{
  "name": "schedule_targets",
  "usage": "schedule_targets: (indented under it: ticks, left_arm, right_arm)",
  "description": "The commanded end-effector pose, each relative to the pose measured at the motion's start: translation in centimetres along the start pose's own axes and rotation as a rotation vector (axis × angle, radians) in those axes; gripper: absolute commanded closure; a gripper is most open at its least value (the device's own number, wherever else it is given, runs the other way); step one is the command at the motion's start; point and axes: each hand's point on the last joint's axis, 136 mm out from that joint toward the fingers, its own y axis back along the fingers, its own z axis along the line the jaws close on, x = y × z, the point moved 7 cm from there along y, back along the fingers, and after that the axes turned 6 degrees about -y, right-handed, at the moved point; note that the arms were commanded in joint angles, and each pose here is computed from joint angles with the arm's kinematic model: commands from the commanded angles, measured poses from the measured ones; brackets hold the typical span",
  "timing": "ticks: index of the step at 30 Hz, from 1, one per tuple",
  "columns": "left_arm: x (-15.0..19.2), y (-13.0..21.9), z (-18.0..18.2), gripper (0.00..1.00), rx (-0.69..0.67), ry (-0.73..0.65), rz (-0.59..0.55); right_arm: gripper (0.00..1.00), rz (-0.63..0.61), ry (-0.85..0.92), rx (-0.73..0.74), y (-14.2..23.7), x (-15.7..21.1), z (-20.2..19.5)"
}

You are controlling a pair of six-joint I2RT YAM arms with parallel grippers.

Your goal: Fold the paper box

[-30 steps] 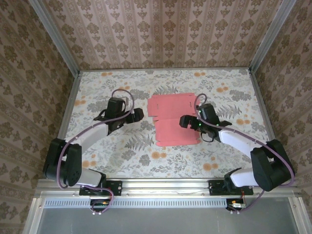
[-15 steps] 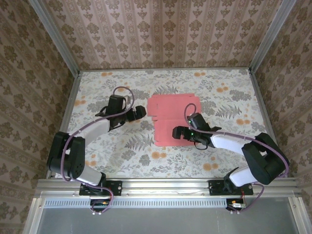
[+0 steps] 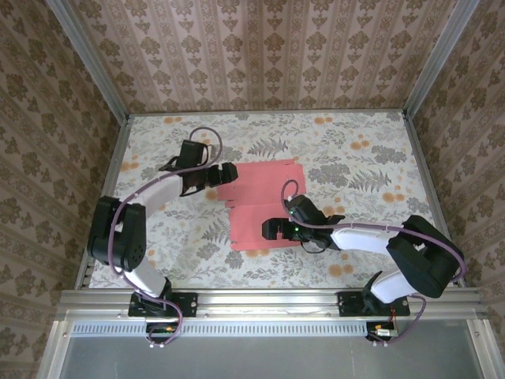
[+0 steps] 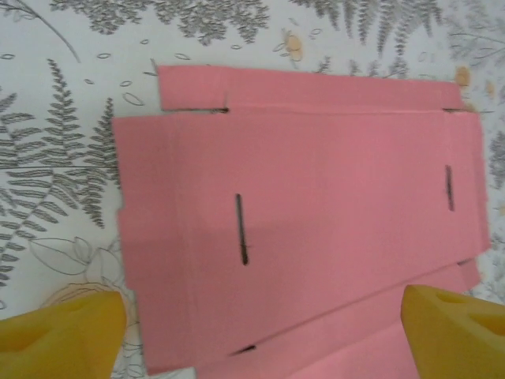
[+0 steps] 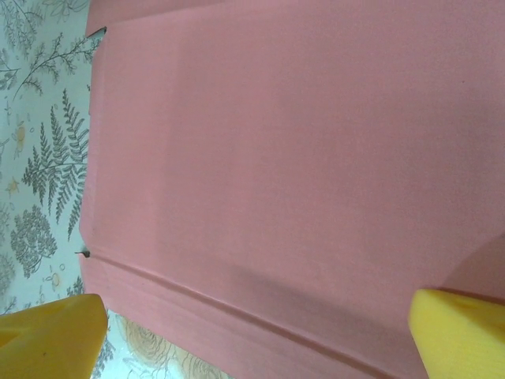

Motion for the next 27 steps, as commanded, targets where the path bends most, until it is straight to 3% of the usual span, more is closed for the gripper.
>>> schedule_targets:
  ticks: [1,9,12,20,27]
  left_arm:
    - [0.6,0.0,1.2,0.12,-0.11,0.004,0.071]
    - [0.9,-1.4,1.1,0.14,-0.127,0.04,0.091]
    - [0.8,-1.9,0.9,0.1,-0.135,0.039,0.092]
    - [0.0,-3.0,0.9,0.08,-0.135,0.05,0.076]
    - [0.1,-3.9,0.7,0.08,-0.102,0.066,0.064]
  right_arm:
    - [0.0,0.01,-0.023,-0.019,1.7,0.6,0.2]
    - [0.0,-0.1,-0.035,-0.024,4.3,-2.4,0.1]
    - [0.0,-0.131,-0.075,-0.025,4.6,-4.7,-1.0]
    - [0.0,-0.124,-0.137,0.08,2.0,-9.7,-5.5]
    - [0.0,-0.108,-0.141,0.058,-0.1,-12.2,-5.7]
